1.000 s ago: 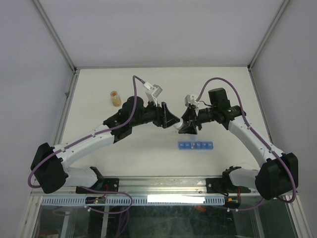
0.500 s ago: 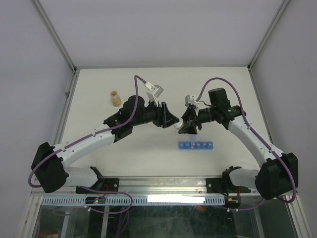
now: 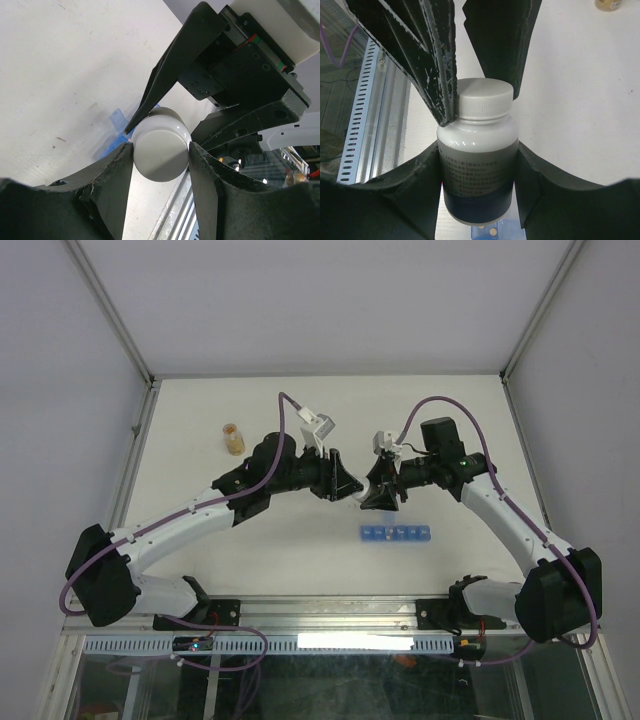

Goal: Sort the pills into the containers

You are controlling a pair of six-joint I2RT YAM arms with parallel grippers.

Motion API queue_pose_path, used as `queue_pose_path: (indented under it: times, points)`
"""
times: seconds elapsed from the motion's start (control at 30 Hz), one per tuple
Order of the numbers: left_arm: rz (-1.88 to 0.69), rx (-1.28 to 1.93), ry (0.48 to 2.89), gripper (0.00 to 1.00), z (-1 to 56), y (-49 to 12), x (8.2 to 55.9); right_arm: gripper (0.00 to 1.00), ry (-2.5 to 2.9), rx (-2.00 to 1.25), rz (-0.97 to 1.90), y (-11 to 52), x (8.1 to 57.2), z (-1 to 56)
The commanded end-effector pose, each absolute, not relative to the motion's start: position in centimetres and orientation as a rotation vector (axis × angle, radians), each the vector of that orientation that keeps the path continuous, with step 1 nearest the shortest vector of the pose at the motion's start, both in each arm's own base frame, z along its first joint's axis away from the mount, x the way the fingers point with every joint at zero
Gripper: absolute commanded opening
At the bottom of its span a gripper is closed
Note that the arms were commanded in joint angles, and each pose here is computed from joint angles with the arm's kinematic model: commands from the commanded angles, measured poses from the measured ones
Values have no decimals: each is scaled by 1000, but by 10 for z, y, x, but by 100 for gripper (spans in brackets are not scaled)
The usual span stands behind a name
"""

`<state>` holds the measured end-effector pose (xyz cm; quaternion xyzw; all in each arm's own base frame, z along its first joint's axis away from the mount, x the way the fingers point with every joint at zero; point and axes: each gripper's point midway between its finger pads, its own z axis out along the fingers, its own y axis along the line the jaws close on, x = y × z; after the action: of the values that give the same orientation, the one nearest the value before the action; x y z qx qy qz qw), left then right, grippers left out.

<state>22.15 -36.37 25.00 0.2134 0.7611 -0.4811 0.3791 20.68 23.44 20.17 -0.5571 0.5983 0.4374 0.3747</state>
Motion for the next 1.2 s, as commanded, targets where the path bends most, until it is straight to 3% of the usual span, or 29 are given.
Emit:
queue_pose_path:
  times: [0.0, 0.23, 0.47, 0.83, 1.07, 1.17]
  points:
    - [-1251, 598, 1869, 49, 274, -369, 218, 0, 1425, -1449, 1087, 241, 213, 225]
    - [-1263, 634, 1861, 39, 274, -371, 214, 0, 1421, -1450, 1087, 241, 213, 226]
    - [-1347, 827, 1785, 39, 270, -380, 196, 0, 1418, -1450, 1090, 241, 212, 226]
    - [-1296, 1370, 1383, 34, 238, -381, 164, 0, 1401, -1456, 1098, 241, 208, 230]
    - [-1270, 1505, 1154, 41, 247, -378, 167, 0, 1385, -1461, 1104, 241, 206, 233]
    - [-1254, 1475, 1152, 54, 257, -378, 175, 0, 1380, -1462, 1103, 241, 205, 234]
